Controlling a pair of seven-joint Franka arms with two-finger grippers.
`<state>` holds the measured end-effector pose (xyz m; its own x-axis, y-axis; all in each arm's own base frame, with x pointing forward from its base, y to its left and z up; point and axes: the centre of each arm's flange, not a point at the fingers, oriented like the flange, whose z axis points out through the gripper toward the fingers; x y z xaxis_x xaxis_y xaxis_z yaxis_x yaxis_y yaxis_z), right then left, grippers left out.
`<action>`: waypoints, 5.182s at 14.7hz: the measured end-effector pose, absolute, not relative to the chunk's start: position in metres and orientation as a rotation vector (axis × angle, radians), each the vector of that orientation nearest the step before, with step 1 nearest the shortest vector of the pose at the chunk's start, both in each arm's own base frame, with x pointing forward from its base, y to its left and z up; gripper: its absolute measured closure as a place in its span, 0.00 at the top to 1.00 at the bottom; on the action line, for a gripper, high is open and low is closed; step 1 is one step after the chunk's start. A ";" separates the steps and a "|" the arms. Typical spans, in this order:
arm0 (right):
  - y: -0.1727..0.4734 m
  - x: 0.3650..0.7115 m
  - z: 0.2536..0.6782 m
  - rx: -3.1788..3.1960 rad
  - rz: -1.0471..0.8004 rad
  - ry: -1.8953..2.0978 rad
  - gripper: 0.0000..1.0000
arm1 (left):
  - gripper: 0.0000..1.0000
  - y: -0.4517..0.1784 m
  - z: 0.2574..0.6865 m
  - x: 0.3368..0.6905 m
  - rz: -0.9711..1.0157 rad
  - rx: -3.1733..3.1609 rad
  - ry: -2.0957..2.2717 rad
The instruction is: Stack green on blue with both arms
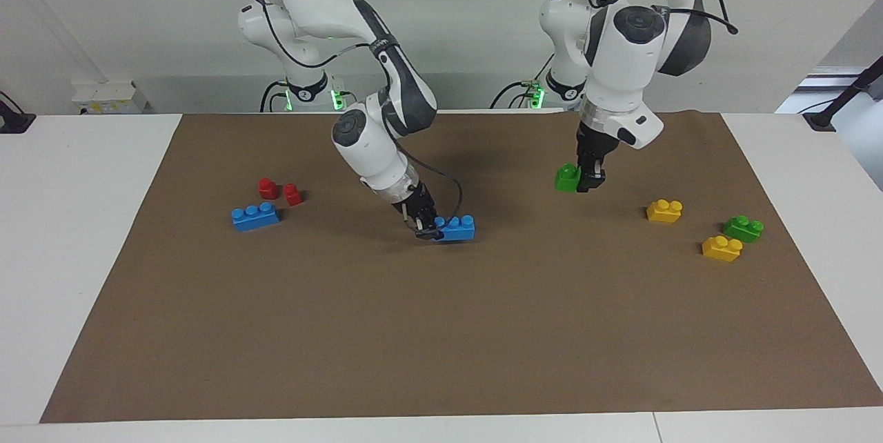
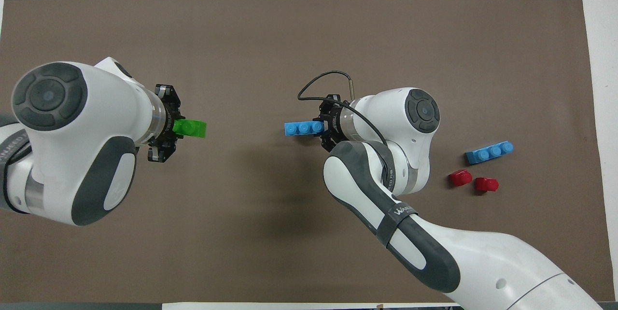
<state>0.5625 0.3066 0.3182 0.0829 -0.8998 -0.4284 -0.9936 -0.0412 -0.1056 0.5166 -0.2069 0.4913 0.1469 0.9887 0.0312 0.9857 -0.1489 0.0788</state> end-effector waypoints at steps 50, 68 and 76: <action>0.254 0.590 0.307 -1.992 0.450 1.956 0.86 | 1.00 -0.305 0.388 0.518 0.286 2.317 1.970; 0.016 0.579 0.520 -2.897 0.219 0.760 1.00 | 1.00 -0.054 0.427 0.587 0.250 3.160 0.789; -0.006 0.538 0.587 -3.103 0.182 0.190 1.00 | 1.00 -0.023 0.522 0.585 -0.105 3.216 0.263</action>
